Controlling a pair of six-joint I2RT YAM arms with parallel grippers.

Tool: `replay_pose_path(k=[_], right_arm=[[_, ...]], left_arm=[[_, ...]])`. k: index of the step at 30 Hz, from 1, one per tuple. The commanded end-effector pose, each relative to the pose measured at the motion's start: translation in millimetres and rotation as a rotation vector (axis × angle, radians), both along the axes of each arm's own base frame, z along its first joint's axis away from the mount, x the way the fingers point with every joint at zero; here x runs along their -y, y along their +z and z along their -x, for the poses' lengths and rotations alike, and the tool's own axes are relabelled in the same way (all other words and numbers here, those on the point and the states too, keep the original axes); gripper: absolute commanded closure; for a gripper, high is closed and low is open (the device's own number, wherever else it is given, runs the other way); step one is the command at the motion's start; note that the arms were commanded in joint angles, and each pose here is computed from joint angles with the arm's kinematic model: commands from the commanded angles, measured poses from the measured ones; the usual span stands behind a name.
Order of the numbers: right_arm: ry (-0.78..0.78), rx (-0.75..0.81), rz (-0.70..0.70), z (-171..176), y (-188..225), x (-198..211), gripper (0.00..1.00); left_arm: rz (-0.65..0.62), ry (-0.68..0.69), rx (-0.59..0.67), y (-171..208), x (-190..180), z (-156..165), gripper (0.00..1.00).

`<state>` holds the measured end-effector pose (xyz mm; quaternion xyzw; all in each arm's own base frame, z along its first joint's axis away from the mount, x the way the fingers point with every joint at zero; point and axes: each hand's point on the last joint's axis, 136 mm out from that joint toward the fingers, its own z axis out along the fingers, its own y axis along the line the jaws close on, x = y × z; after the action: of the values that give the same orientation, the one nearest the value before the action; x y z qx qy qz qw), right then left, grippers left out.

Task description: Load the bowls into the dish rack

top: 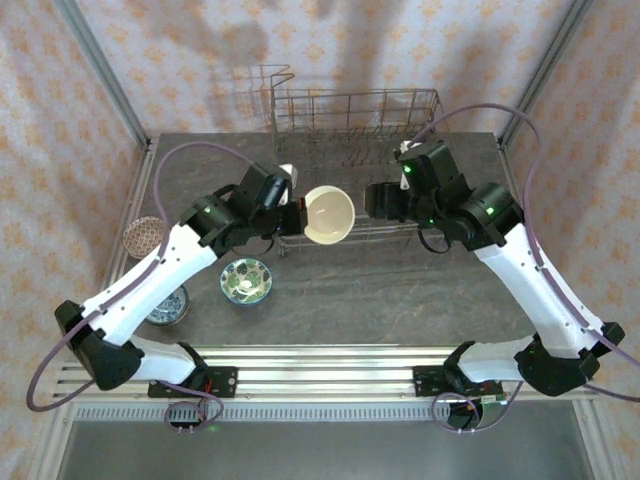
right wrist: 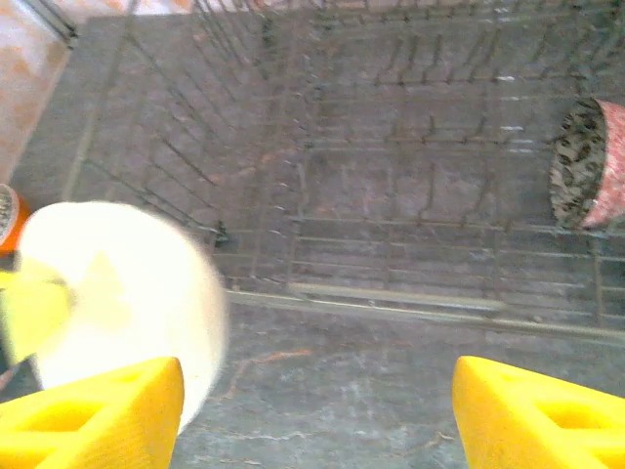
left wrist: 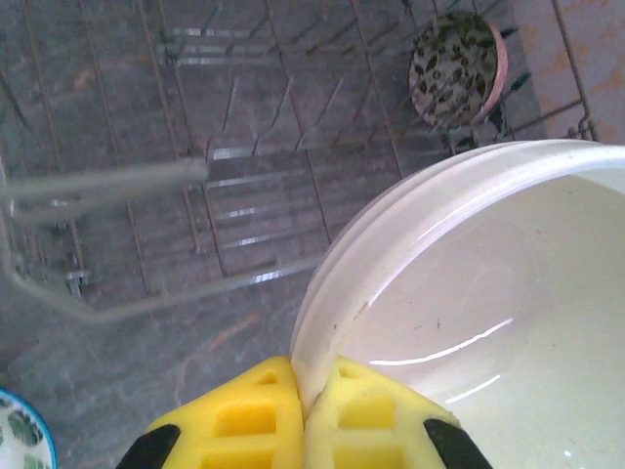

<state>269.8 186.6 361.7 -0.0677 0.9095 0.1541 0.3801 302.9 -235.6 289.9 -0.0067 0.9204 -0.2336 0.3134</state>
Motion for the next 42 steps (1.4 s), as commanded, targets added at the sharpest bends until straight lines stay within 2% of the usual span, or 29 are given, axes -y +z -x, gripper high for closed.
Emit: replay_pose_path(k=[1, 6, 11, 25, 42], right_arm=[[0.048, -0.003, 0.022, 2.1, 3.7, -11.8, 0.32], [0.056, -0.035, 0.055, -6.7, -10.0, -25.7, 0.37], [-0.032, -0.019, 0.123, -24.1, -18.6, -19.3, 0.46], [-0.107, -0.011, 0.168, -40.7, -34.8, -17.3, 0.67], [-0.162, -0.028, 0.217, -47.0, -47.3, -13.8, 0.66]], left_arm=[[-0.052, 0.019, 0.095, 23.0, -1.5, -16.4, 1.00], [-0.112, 0.011, 0.143, 36.4, -1.2, -26.9, 1.00], [-0.126, 0.001, 0.155, 41.2, 1.7, -30.7, 1.00], [-0.124, -0.004, 0.113, 37.7, 12.5, -37.7, 1.00], [-0.134, -0.009, 0.092, 34.3, 21.9, -36.5, 1.00]])
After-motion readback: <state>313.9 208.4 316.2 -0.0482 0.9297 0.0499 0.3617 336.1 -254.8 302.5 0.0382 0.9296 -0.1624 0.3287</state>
